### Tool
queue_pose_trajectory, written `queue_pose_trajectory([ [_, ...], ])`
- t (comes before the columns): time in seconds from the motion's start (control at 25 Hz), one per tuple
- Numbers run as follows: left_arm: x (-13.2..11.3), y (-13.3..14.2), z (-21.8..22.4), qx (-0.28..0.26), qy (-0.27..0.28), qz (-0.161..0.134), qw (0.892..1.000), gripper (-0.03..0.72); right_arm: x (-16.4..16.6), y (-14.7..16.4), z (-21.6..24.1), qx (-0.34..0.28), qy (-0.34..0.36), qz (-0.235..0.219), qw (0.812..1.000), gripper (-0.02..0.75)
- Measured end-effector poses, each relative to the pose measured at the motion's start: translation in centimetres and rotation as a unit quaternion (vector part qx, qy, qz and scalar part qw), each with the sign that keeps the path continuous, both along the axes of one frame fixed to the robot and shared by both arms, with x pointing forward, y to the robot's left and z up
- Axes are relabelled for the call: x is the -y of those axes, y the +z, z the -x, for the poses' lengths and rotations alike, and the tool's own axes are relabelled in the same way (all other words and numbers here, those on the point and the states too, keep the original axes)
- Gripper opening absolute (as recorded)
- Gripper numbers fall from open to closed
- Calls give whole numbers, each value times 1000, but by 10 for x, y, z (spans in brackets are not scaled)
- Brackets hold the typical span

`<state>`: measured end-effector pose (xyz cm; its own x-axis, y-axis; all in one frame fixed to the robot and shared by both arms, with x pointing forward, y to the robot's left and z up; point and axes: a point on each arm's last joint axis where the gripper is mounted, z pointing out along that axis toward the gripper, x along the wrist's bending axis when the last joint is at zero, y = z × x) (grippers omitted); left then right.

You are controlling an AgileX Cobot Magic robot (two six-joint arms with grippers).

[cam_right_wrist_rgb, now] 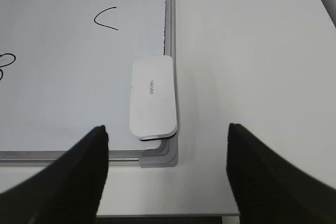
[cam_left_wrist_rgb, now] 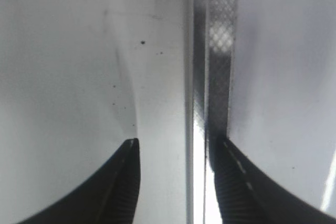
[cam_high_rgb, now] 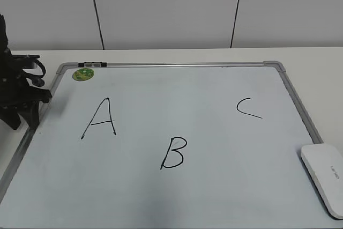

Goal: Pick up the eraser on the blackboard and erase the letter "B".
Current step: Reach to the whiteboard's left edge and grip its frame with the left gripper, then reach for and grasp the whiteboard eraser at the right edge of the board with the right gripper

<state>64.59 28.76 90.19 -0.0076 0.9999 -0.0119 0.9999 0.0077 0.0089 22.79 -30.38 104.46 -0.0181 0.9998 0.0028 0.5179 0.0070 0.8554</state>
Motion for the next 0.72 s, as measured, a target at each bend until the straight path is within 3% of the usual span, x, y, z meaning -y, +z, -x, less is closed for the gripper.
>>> queue_pose_trajectory([
  [0.2,2,0,0,-2,5,8,1000,158,0,0,0,0,0,0,1000,521],
  [0.32,2,0,0,-2,7,10,1000,73,0,0,0,0,0,0,1000,520],
  [0.72,2,0,0,-2,8,11,1000,53,0,0,0,0,0,0,1000,521],
])
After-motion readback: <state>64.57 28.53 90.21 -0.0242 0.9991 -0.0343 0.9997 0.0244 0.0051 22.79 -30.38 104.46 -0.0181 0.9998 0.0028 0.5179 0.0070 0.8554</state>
